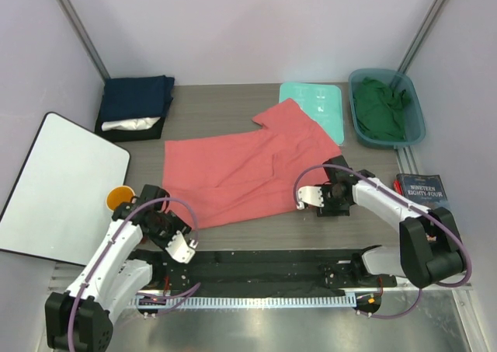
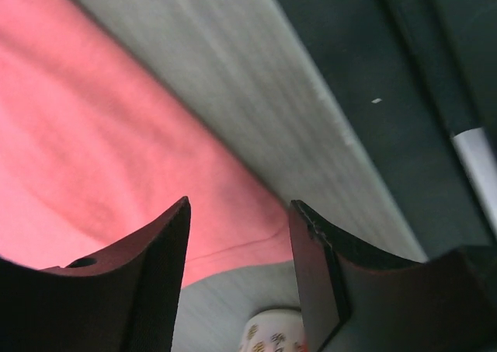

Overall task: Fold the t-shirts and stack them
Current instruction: Fold the tshirt

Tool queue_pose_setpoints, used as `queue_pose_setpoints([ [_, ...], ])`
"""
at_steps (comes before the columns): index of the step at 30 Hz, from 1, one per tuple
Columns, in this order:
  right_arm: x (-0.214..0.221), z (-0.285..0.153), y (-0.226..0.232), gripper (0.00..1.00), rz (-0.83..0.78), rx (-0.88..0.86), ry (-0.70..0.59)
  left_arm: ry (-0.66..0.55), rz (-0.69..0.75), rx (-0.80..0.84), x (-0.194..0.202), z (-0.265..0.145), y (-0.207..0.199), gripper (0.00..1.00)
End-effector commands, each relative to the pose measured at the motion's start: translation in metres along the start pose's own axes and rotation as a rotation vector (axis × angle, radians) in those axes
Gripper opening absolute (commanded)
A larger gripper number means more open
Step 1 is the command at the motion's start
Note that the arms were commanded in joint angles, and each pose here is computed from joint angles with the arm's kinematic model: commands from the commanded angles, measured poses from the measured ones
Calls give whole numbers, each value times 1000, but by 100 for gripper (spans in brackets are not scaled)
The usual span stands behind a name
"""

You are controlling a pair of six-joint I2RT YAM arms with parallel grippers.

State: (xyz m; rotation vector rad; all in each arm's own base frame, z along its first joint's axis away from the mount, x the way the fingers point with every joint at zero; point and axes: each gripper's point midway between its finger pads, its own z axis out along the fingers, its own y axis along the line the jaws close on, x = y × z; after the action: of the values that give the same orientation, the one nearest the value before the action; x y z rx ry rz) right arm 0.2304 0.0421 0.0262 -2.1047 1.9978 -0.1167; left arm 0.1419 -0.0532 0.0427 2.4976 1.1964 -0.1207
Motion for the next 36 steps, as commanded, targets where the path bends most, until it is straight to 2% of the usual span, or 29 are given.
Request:
queue_pose_setpoints([
  [1,-5,7,-36,58,-20,164,-13,-73,225,34,-17,10,-11,56],
  [6,-6,17,-46,56,-3,173,-12,-95,233,63,-20,16,-21,57],
  [11,-9,22,-56,53,13,185,-21,-68,242,58,-12,27,-22,56],
  [15,-9,24,-55,49,4,177,-16,-36,255,62,-2,42,-25,34],
  [17,-8,24,-52,48,-2,169,-11,-21,251,46,2,44,-20,33],
  [20,-7,22,-48,46,-11,163,-9,-19,231,57,5,47,-20,23],
  [23,-6,22,-45,41,-13,148,-5,-21,216,71,7,47,-21,0],
  [24,-5,22,-44,34,-12,145,-4,-18,208,72,7,46,-20,0],
  [31,-1,13,-19,3,-13,44,9,-50,140,136,-2,30,-32,0],
  [36,6,-1,16,1,-52,-60,25,-16,121,129,-2,19,-33,0],
])
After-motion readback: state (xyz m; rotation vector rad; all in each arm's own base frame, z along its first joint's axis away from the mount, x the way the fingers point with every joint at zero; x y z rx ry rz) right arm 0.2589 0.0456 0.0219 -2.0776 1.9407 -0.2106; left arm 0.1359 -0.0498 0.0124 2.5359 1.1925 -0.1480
